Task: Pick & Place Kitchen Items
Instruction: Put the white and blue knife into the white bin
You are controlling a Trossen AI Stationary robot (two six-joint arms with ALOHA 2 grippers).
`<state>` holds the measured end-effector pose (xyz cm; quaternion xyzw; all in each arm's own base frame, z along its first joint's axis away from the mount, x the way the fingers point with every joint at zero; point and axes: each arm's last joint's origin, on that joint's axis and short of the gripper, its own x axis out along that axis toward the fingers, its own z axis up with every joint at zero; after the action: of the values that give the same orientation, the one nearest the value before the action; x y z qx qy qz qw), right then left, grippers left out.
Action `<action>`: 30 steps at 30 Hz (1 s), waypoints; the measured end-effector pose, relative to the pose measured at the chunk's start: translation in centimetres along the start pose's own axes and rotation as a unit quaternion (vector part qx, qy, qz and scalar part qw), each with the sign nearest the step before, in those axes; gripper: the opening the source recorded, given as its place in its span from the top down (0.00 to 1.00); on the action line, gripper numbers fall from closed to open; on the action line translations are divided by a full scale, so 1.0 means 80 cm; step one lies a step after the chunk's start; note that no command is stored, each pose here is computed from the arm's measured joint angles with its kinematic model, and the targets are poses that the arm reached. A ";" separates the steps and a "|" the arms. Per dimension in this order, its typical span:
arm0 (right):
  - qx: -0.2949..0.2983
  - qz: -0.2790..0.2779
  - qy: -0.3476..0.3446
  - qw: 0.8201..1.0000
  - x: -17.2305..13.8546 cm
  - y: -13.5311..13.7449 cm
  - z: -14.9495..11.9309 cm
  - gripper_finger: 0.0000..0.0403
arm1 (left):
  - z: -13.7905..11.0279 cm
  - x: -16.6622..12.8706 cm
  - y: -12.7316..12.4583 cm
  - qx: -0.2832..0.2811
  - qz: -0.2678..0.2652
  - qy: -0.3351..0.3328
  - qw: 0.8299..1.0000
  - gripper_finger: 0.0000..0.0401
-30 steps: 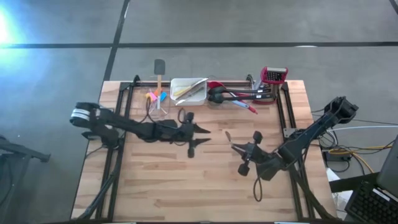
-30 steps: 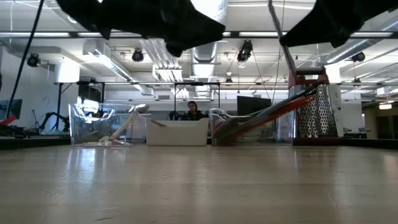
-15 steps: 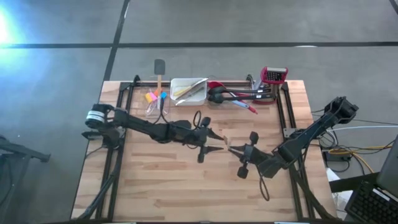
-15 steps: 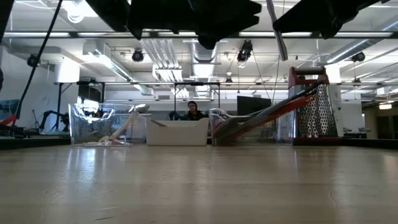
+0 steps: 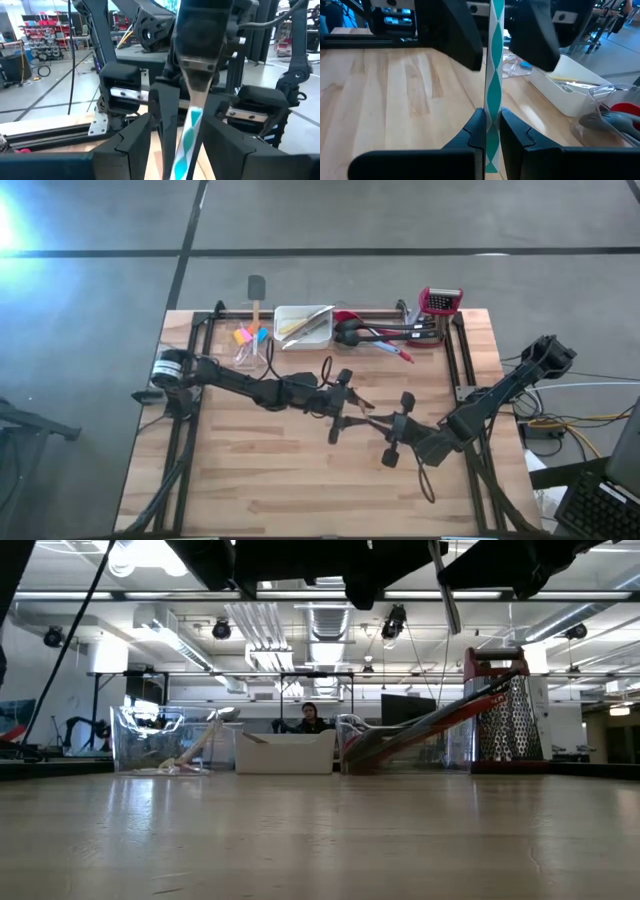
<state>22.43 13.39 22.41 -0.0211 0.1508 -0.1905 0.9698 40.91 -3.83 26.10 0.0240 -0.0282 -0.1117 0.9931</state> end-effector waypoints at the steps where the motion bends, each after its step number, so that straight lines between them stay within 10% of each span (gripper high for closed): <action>1: 0.000 0.000 0.000 1.000 0.000 0.000 0.000 0.95 | 0.000 0.000 0.000 -0.001 0.000 0.002 1.000 0.57; 11: 0.000 0.000 0.001 1.000 0.000 0.000 0.000 0.95 | 0.001 0.001 0.000 0.005 -0.002 0.001 1.000 0.93; 19: 0.010 0.001 0.002 1.000 0.000 0.000 -0.001 0.93 | 0.001 0.000 0.000 0.002 -0.002 0.011 1.000 0.93; 30: 0.011 0.004 0.000 1.000 -0.003 -0.001 0.001 0.66 | 0.009 -0.036 0.047 0.016 0.087 0.145 0.985 0.93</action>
<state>22.24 13.40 22.59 -0.0095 0.1483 -0.1886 0.9707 38.88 0.42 26.89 0.0534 0.1125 -0.0195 0.9920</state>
